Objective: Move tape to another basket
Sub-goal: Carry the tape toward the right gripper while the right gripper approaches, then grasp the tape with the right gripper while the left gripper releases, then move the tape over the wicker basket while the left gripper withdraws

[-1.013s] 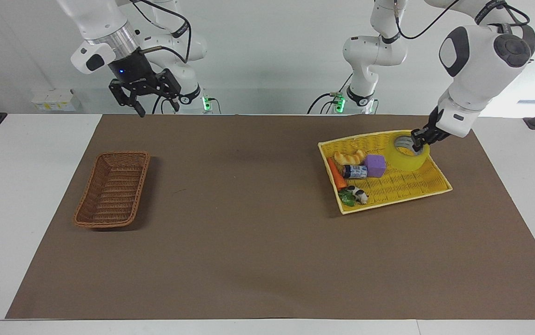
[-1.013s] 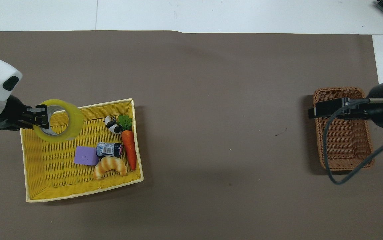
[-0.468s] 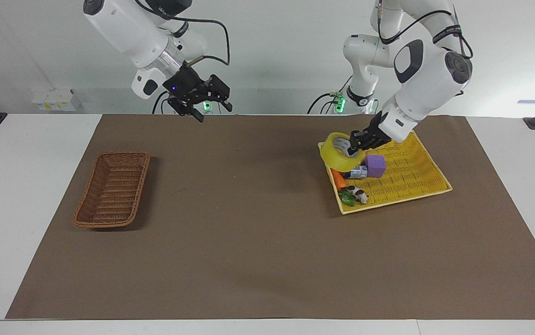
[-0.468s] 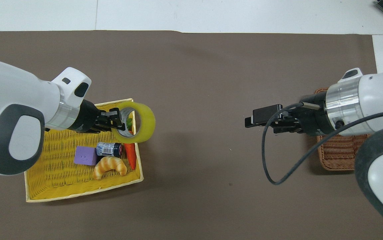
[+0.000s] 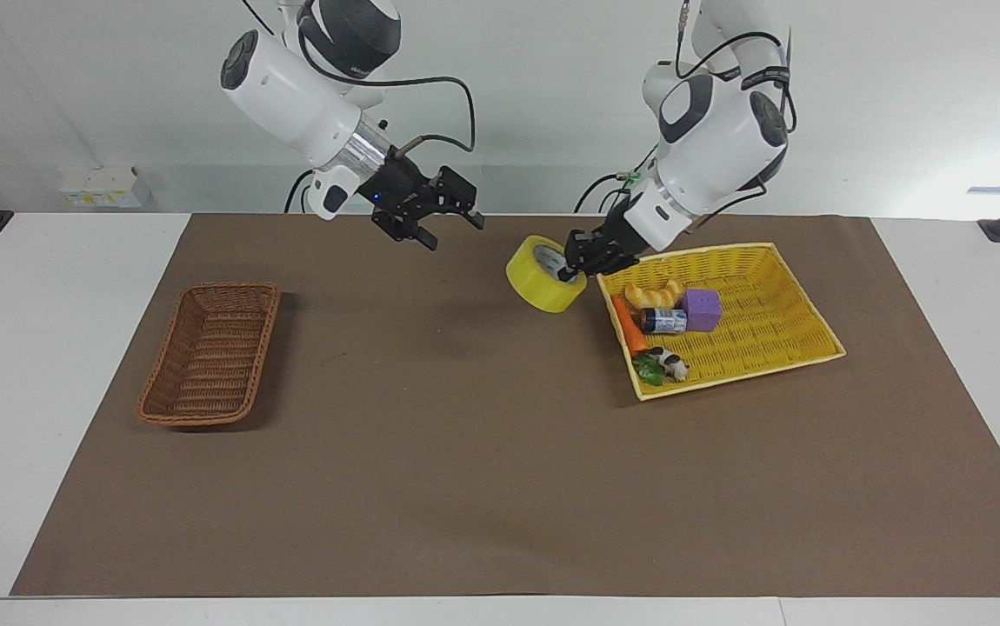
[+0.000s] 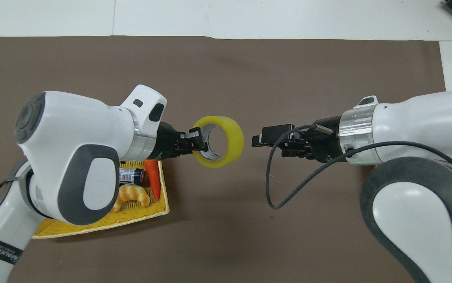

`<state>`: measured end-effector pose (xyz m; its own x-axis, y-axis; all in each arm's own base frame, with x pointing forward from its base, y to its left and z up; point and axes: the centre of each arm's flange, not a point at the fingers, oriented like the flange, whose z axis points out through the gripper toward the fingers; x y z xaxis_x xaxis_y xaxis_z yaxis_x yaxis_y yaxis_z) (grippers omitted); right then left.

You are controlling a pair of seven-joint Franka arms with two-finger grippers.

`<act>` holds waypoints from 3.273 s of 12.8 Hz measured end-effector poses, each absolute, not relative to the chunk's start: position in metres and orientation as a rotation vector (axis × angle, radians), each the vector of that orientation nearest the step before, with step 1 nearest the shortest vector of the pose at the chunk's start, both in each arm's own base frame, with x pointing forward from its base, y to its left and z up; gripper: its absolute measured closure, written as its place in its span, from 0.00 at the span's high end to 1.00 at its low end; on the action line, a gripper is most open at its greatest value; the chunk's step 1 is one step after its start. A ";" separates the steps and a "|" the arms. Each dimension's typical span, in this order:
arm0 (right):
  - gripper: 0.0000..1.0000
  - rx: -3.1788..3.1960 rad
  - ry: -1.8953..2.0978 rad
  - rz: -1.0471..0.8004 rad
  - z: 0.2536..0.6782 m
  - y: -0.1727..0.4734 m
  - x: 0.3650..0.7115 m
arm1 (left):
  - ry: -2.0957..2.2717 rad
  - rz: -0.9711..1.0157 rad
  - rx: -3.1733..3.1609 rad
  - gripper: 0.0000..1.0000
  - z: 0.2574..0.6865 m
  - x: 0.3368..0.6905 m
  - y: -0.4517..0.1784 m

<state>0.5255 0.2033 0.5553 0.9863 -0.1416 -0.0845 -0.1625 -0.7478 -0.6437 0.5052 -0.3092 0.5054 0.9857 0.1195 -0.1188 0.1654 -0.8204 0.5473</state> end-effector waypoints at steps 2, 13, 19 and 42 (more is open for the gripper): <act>1.00 -2.409 0.223 0.038 0.553 0.206 0.525 | 0.190 -0.116 2.543 0.22 0.502 0.494 -0.333; 0.78 -2.407 0.132 -0.001 0.540 0.193 0.521 | 0.159 -0.038 2.450 0.22 0.527 0.471 -0.388; 0.20 -2.409 0.130 0.004 0.537 0.193 0.521 | 0.153 -0.022 2.434 0.41 0.538 0.471 -0.387; 0.00 -2.612 0.230 -0.120 0.483 -0.158 0.534 | -0.030 0.075 3.101 1.00 0.552 0.546 -0.027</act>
